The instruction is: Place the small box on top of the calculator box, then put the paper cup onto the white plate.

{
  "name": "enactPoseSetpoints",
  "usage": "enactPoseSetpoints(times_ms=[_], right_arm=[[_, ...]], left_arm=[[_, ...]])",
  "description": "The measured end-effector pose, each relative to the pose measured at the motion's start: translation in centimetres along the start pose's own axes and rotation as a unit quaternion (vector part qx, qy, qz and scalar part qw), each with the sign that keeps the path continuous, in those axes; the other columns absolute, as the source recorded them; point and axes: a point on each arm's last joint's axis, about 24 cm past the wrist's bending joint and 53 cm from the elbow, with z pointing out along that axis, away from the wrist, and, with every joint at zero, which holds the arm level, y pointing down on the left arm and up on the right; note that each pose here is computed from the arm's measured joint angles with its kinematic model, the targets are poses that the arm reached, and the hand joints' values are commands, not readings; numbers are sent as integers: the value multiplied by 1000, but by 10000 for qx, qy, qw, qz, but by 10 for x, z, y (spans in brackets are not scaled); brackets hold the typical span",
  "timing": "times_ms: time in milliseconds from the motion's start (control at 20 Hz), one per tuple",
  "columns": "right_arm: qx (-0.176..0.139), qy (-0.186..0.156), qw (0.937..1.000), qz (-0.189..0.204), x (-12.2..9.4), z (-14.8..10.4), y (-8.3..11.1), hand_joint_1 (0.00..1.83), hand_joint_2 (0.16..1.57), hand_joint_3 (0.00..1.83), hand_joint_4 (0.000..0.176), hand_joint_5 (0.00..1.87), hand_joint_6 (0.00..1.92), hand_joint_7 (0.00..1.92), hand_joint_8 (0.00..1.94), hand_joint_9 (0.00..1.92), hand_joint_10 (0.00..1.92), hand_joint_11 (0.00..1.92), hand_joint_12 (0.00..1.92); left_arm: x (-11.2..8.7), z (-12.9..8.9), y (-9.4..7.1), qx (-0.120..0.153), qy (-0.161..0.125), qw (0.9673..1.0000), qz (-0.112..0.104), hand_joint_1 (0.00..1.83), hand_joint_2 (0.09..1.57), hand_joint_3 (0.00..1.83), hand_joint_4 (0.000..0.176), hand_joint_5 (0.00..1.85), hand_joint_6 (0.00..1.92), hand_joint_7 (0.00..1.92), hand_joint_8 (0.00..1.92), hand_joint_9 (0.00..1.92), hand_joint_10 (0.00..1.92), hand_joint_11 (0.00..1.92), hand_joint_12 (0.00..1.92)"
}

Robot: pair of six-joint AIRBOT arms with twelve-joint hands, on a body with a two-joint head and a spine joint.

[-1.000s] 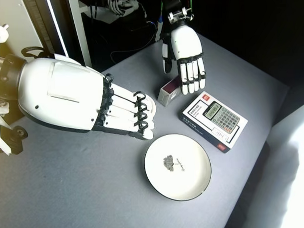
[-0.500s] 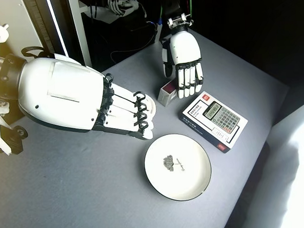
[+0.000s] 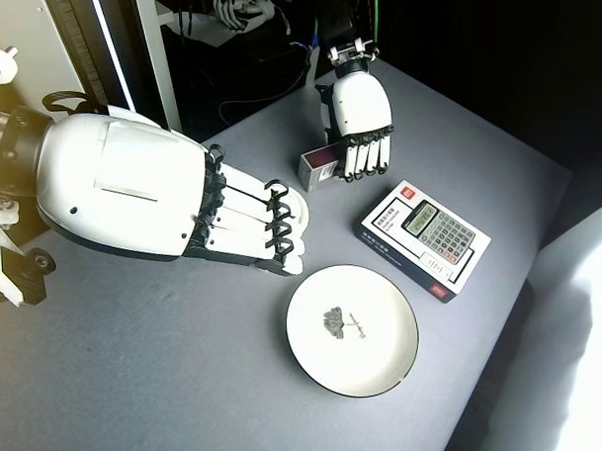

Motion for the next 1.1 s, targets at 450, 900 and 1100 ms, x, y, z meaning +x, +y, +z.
enactPoseSetpoints(times_ms=[450, 900, 1100], right_arm=[[0, 0, 10000, 2, 0, 0, 0, 0, 1338, 2, 0, 175, 2, 198, 1, 160, 0, 0, 408], [-2, 1, 10000, 0, 0, 0, 0, 0, 1343, 1, 0, 169, 2, 196, 3, 169, 4, 0, 404], [-2, 1, 10000, 0, 0, 0, 0, 0, 1334, 0, 0, 147, 6, 166, 5, 134, 6, 0, 341]], left_arm=[[-18, 6, -13, 51, -138, 9999, -9, 1347, 1218, 1, 0, 750, 1053, 828, 1330, 654, 1586, 336, 1291], [-84, 30, -24, 172, -634, 9978, -57, 1349, 1209, 0, 0, 780, 1020, 858, 1290, 647, 1582, 301, 1349], [-94, 45, -32, 380, -537, 9978, -20, 1350, 1206, 0, 0, 771, 1048, 855, 1285, 677, 1547, 372, 1317]])
